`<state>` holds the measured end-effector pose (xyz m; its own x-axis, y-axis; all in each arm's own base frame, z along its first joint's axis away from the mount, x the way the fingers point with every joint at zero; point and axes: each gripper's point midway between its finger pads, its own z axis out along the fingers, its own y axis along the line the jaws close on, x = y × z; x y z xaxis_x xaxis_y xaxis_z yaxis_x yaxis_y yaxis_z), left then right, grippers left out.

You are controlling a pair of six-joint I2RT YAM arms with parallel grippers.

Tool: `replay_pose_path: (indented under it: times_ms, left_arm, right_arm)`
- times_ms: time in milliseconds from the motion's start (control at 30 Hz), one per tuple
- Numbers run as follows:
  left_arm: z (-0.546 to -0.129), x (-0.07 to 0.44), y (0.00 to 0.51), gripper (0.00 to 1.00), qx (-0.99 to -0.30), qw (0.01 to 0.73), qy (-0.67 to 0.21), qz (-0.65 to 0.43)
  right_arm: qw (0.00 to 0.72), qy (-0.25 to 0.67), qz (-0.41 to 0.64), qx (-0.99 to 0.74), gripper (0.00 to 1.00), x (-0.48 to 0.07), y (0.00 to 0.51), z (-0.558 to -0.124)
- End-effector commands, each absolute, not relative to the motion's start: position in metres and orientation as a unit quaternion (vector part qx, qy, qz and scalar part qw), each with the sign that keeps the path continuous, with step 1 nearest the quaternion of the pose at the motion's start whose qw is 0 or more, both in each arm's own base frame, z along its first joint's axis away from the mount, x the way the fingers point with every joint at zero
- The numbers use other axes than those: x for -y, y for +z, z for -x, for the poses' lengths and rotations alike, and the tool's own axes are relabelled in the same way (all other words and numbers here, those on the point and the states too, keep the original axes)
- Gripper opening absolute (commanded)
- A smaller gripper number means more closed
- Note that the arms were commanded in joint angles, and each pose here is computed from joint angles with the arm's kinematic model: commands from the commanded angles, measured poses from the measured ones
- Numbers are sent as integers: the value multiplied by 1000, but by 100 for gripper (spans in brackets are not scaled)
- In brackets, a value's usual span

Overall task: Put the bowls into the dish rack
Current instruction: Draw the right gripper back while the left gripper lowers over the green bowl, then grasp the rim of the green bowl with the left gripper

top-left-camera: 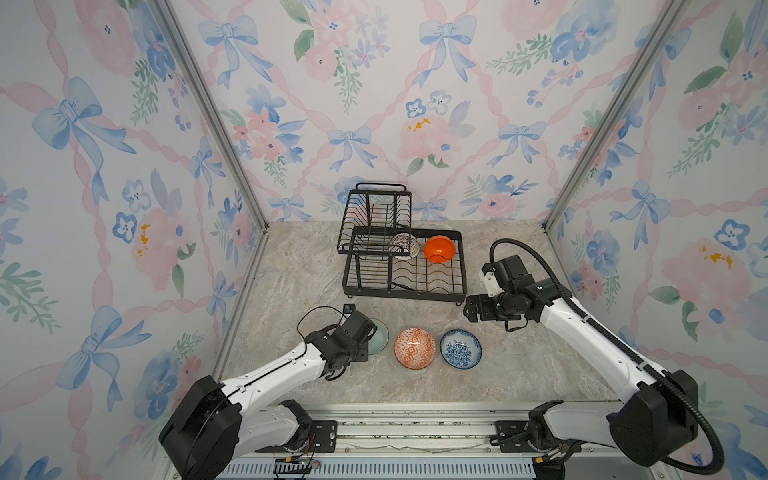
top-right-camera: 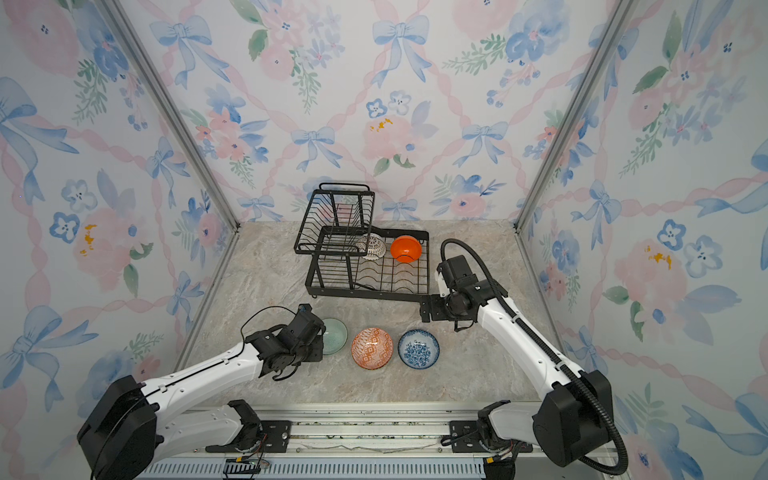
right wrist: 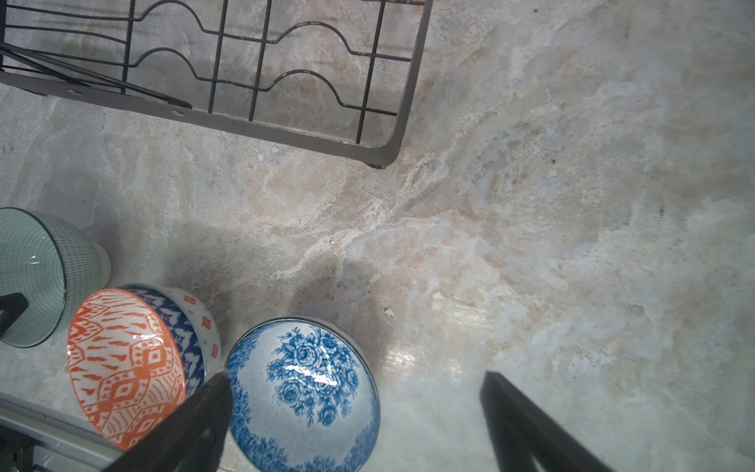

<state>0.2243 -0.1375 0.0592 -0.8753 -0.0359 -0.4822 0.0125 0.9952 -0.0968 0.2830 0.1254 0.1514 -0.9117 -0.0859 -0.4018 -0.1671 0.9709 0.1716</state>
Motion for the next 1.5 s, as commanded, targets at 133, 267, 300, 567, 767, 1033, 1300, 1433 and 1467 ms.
replay_pose_path:
  times_ms: [133, 267, 300, 567, 767, 1033, 1300, 1433, 1467]
  left_arm:
    - [-231, 133, 62, 41, -967, 253, -39, 16]
    - [-233, 132, 62, 37, -966, 253, -38, 21]
    - [-233, 132, 62, 36, -967, 253, -39, 23]
    - [-234, 130, 60, 27, -967, 251, -38, 30]
    - [-236, 130, 58, 21, -967, 249, -38, 33]
    - [-237, 127, 59, 16, -966, 252, -37, 41]
    - [-237, 124, 61, 6, -964, 258, -37, 45]
    - [-237, 123, 65, 1, -962, 265, -41, 46]
    - [-237, 124, 67, 0, -961, 268, -43, 44]
  right_arm:
    - [211, 113, 73, -968, 97, -130, 162, -294]
    - [210, 113, 77, -968, 97, -131, 163, -295]
    - [210, 112, 78, -968, 97, -131, 163, -295]
    - [209, 113, 83, -968, 97, -133, 164, -297]
    - [207, 118, 86, -967, 97, -135, 165, -299]
    - [208, 116, 89, -967, 97, -135, 167, -299]
    - [209, 118, 89, -967, 97, -135, 168, -296]
    - [210, 121, 90, -966, 97, -136, 170, -296]
    - [211, 121, 90, -966, 97, -135, 171, -296]
